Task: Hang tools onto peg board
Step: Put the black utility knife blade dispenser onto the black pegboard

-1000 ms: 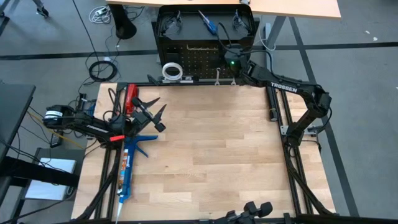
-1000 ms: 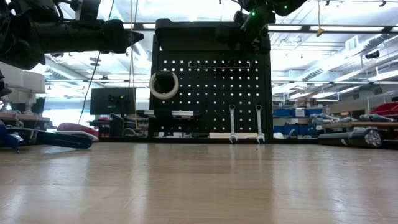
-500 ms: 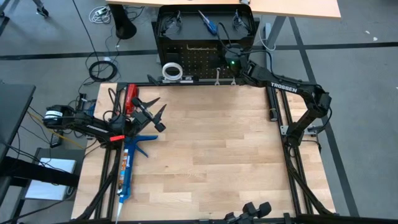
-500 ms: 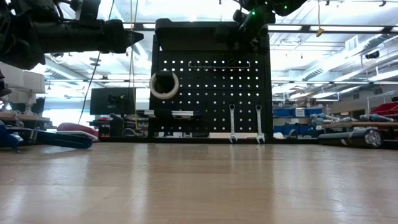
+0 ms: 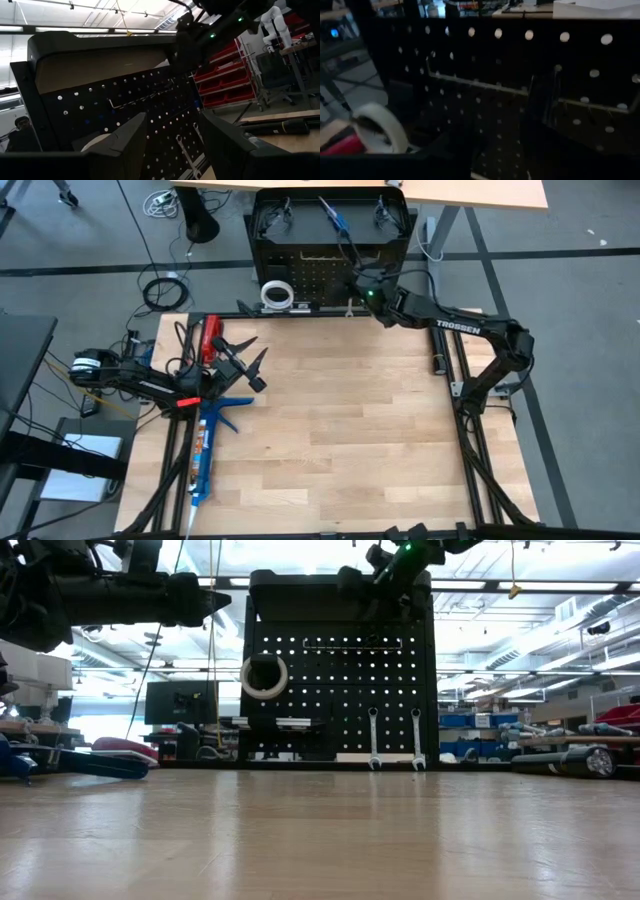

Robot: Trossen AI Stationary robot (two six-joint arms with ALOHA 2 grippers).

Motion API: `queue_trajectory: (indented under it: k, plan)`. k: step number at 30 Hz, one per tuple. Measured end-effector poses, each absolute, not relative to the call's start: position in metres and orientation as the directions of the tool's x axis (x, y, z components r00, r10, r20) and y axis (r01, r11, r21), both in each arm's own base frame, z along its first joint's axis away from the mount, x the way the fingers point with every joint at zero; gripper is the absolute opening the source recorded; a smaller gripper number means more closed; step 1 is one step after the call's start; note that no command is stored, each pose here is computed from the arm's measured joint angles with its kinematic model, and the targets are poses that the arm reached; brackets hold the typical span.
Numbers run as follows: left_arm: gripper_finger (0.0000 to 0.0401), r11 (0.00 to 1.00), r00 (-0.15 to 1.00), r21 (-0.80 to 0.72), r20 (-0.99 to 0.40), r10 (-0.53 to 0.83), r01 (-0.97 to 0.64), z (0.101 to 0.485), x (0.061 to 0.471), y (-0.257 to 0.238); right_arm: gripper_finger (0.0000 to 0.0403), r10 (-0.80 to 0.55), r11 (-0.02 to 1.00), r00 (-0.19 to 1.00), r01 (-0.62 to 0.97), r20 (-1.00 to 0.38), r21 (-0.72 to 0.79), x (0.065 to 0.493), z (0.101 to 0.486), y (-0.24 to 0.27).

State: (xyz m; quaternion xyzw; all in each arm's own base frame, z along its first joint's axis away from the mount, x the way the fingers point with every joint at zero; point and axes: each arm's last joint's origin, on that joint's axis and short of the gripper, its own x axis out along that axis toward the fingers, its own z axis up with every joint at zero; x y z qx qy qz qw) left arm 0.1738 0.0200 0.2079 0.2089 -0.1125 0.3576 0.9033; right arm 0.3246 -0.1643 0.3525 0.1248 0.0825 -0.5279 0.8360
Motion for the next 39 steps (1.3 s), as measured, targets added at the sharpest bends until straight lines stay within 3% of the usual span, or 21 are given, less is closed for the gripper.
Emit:
queue_trajectory:
  k: [7,12,21,27,32,36,39]
  plan:
    - [0.0193,0.655,0.718,0.298,0.352,0.601,-0.695,0.208,0.174,0.020,0.0156,-0.765,0.562,0.506,0.827,-0.398,-0.028,0.325,0.343,-0.149]
    - [0.0193,0.659,0.719,0.293,0.357,0.597,-0.693,0.208,0.174,0.020,0.0152,-0.786,0.553,0.420,0.807,-0.454,-0.209,0.329,0.324,-0.161]
    - [0.0193,0.647,0.716,0.310,0.345,0.606,-0.697,0.207,0.174,0.020,0.0127,-0.849,0.502,0.304,0.722,-0.433,-0.477,0.333,0.312,-0.166]
    - [0.0193,0.640,0.717,0.324,0.340,0.609,-0.697,0.207,0.174,0.020,0.0117,-0.855,0.518,0.288,0.502,-0.431,-0.693,0.339,0.310,-0.146]
    - [0.0193,0.638,0.719,0.333,0.329,0.612,-0.695,0.206,0.175,0.020,0.0113,-0.923,0.384,0.177,0.338,-0.343,-0.859,0.340,0.313,-0.134]
    - [0.0193,0.636,0.721,0.341,0.321,0.614,-0.693,0.205,0.175,0.021,0.0112,-0.915,0.377,0.196,0.105,-0.353,-0.920,0.341,0.312,-0.131]
    - [0.0193,0.628,0.716,0.343,0.318,0.622,-0.698,0.204,0.175,0.023,0.0118,-0.908,0.376,0.218,0.052,-0.357,-0.925,0.342,0.313,-0.134]
